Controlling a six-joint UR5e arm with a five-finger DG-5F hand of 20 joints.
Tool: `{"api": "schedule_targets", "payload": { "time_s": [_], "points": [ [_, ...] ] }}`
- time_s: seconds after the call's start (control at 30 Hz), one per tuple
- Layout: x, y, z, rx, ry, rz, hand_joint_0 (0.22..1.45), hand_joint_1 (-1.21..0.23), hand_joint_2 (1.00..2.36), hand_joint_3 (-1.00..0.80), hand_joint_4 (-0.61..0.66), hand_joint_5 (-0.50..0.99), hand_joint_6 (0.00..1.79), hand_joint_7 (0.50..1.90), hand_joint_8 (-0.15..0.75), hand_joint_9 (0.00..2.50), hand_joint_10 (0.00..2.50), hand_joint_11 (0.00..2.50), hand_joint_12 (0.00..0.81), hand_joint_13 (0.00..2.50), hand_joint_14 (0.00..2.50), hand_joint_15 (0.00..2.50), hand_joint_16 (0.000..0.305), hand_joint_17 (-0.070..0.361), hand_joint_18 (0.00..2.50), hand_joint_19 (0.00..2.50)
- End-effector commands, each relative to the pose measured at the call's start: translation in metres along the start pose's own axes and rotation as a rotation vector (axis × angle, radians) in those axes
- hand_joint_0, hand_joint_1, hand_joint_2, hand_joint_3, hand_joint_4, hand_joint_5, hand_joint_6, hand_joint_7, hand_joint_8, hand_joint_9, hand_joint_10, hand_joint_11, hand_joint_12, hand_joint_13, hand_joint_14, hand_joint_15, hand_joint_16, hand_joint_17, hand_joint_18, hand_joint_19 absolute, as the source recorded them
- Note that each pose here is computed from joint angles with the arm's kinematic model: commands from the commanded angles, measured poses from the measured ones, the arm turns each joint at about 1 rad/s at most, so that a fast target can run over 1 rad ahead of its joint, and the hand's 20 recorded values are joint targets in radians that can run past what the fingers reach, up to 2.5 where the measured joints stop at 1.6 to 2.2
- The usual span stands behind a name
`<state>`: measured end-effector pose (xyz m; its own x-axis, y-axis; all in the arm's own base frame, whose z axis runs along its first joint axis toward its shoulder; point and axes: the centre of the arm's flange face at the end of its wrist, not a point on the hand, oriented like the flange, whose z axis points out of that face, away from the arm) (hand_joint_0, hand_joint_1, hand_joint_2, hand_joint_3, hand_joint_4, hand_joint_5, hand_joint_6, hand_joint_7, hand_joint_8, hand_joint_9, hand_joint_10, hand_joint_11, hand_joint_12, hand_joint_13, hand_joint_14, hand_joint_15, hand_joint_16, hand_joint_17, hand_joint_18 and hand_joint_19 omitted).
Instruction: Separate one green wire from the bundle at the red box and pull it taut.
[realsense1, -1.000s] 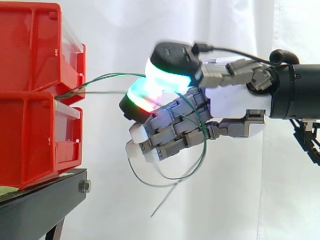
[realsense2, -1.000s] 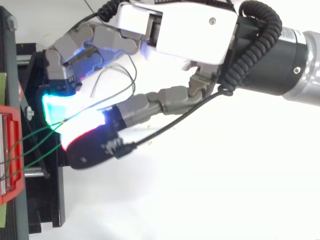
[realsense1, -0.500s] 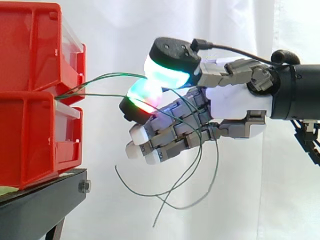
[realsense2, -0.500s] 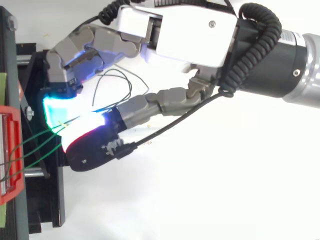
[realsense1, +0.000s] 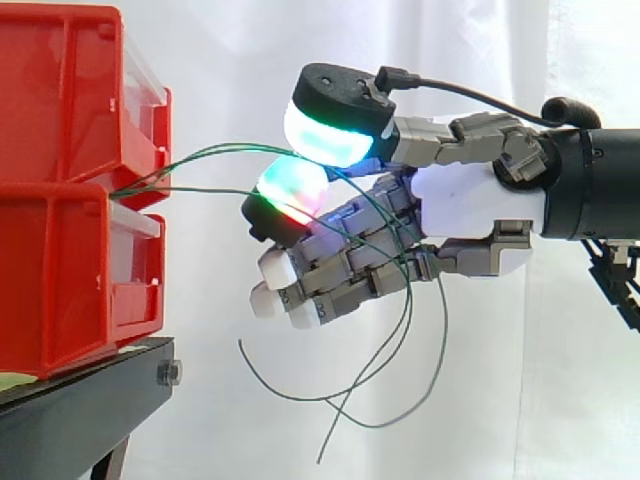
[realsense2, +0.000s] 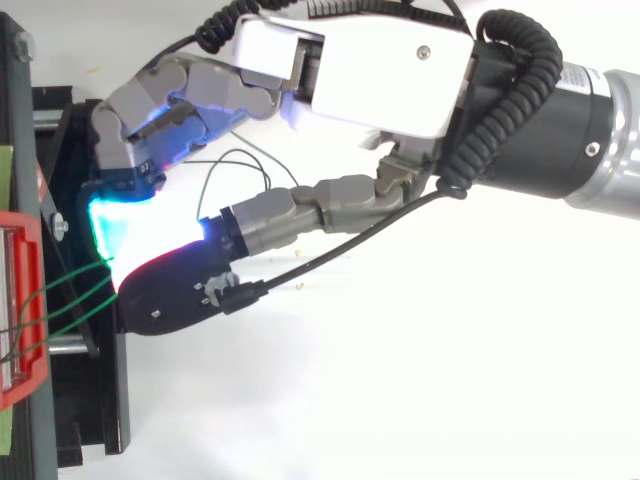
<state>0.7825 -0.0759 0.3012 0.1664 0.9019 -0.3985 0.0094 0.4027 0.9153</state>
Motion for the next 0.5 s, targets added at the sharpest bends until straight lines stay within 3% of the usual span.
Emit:
{"api": "schedule_targets", "payload": {
  "time_s": [0.0,0.47],
  "points": [
    [0.0,-0.0002,-0.0003,0.001,0.0,0.0,0.58,-0.69,1.01,-0.33,0.2,-0.17,0.89,1.1,0.311,0.84,0.01,0.57,0.346,0.6,0.01,0.28,0.045,0.101,0.49,0.29],
    [0.0001,-0.0005,-0.0006,0.003,0.002,-0.001,0.58,-0.83,1.0,-0.48,0.2,-0.18,0.9,1.06,0.303,0.81,0.01,0.57,0.346,0.6,0.01,0.26,0.047,0.106,0.55,0.27]
  ]
}}
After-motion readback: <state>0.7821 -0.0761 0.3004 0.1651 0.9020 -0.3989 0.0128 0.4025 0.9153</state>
